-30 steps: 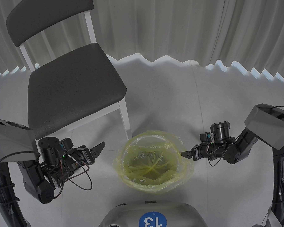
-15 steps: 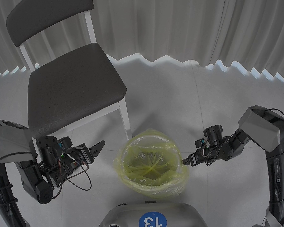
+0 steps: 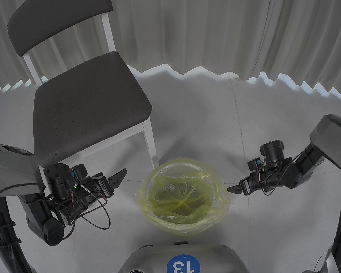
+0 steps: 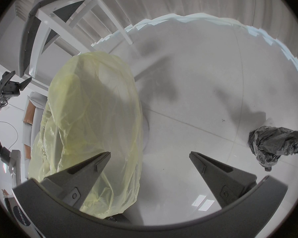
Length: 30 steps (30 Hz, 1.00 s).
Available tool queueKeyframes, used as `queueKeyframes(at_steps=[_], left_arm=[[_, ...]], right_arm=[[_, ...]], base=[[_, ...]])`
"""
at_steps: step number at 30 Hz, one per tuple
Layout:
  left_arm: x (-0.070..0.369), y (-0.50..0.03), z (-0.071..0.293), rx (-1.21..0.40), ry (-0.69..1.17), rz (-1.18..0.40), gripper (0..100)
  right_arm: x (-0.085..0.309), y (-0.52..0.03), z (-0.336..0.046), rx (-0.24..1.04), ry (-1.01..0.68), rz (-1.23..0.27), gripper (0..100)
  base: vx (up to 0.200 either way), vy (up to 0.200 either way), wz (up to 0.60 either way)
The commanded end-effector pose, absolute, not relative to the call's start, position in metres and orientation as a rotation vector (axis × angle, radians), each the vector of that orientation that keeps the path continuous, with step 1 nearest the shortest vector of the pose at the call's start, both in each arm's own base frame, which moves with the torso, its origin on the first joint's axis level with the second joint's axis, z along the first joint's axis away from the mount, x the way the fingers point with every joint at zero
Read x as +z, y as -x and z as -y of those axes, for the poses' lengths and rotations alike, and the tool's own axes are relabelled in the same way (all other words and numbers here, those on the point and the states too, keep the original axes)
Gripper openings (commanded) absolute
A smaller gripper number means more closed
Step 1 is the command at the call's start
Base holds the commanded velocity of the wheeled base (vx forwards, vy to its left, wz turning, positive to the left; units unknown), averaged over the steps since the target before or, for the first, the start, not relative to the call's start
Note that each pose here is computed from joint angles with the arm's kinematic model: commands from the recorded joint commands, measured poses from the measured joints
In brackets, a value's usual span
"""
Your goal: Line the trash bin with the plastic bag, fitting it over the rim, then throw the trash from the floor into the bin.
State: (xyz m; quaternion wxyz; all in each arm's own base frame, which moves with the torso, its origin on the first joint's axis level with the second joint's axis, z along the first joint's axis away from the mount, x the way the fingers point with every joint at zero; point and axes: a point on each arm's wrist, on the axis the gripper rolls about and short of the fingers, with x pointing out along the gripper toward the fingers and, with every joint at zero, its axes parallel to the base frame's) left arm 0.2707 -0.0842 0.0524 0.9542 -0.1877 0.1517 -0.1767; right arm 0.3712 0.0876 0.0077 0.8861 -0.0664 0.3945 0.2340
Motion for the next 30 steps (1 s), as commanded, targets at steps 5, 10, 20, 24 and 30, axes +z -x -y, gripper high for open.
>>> queueKeyframes(at_steps=[5, 10, 20, 24, 30], left_arm=[[0.071, -0.259, 0.091, -0.4, 0.375, -0.249, 100], [0.076, -0.25, 0.093, -0.421, 0.339, -0.238, 100], [0.082, -0.244, 0.095, -0.435, 0.321, -0.217, 100], [0.083, -0.244, 0.094, -0.434, 0.321, -0.213, 100], [0.086, -0.243, 0.094, -0.438, 0.323, -0.2, 100]], right_arm=[[0.099, -0.315, -0.123, 0.542, 0.244, -0.579, 100], [0.1, -0.298, -0.17, 0.666, 0.294, -0.558, 100], [0.061, -0.301, -0.233, 0.77, 0.378, -0.623, 100], [0.046, -0.308, -0.241, 0.778, 0.396, -0.66, 100], [0.023, -0.323, -0.253, 0.778, 0.406, -0.69, 100]], base=[[0.0, 0.0, 0.0], [0.0, 0.0, 0.0], [0.0, 0.0, 0.0], [0.0, 0.0, 0.0], [0.0, 0.0, 0.0]])
